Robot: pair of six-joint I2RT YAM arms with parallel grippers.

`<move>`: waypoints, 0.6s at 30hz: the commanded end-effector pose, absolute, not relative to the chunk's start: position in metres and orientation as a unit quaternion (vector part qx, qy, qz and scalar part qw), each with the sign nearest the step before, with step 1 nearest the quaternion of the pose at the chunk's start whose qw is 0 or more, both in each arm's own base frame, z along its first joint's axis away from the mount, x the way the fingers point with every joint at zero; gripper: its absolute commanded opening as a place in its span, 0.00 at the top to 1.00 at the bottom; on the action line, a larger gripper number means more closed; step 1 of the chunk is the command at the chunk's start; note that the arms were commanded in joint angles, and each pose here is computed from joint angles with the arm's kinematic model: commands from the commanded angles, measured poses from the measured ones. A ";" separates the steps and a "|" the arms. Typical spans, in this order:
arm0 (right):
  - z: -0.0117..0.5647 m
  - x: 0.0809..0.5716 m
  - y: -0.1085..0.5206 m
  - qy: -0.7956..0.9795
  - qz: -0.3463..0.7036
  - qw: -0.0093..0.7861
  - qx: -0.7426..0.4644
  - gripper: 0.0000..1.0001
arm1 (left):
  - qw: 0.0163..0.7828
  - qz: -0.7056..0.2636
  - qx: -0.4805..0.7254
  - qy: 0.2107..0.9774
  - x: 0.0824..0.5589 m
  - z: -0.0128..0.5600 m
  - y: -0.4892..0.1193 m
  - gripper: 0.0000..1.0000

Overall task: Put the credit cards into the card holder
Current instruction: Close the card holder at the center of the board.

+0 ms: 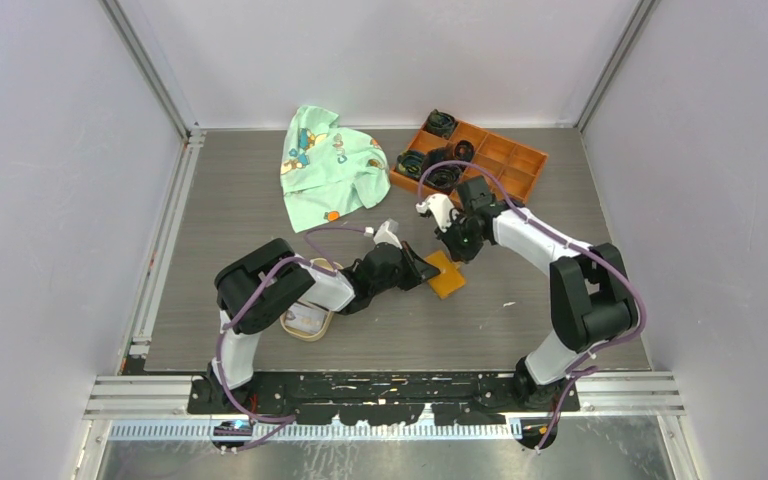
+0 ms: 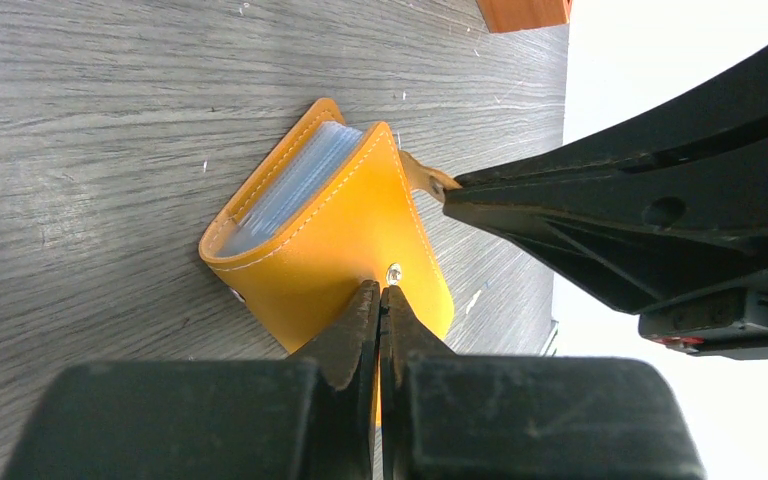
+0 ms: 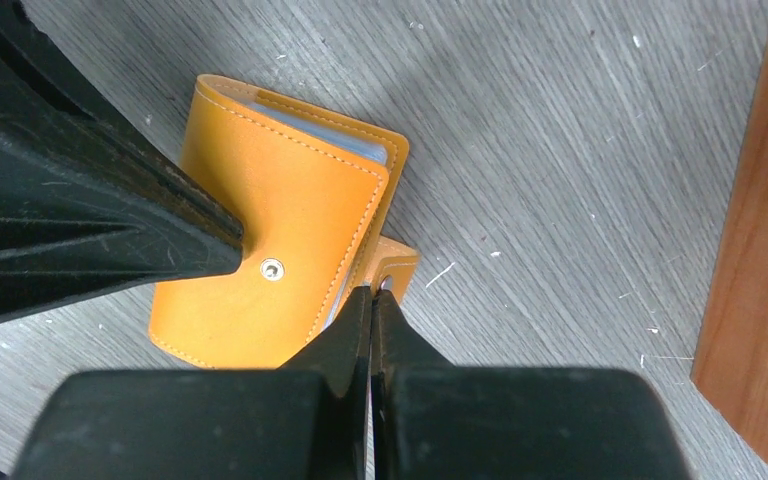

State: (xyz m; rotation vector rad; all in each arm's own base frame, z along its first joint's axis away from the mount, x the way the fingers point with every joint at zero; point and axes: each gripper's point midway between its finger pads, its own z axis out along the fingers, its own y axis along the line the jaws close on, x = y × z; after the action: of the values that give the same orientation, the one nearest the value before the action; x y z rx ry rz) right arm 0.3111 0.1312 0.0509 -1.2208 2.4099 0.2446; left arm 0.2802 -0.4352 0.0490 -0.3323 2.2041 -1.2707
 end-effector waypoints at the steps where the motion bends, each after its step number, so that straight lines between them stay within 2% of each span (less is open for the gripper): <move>1: 0.095 0.329 0.146 0.847 0.126 0.284 -0.431 0.99 | 0.270 -0.409 -0.108 0.865 0.270 0.007 -0.417 1.00; 10: 0.103 0.322 0.165 0.821 0.183 0.281 -0.461 0.99 | 0.276 -0.421 -0.105 0.858 0.276 0.021 -0.416 1.00; 18: 0.092 0.302 0.168 0.805 0.214 0.243 -0.498 0.99 | 0.287 -0.429 -0.104 0.850 0.277 0.037 -0.412 1.00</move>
State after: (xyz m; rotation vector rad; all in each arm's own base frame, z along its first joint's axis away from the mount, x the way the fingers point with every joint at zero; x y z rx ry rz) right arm 0.3050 0.1540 0.0780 -1.2770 2.2948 0.4946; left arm 0.2814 -0.4305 0.0516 -0.3036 2.2118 -1.2546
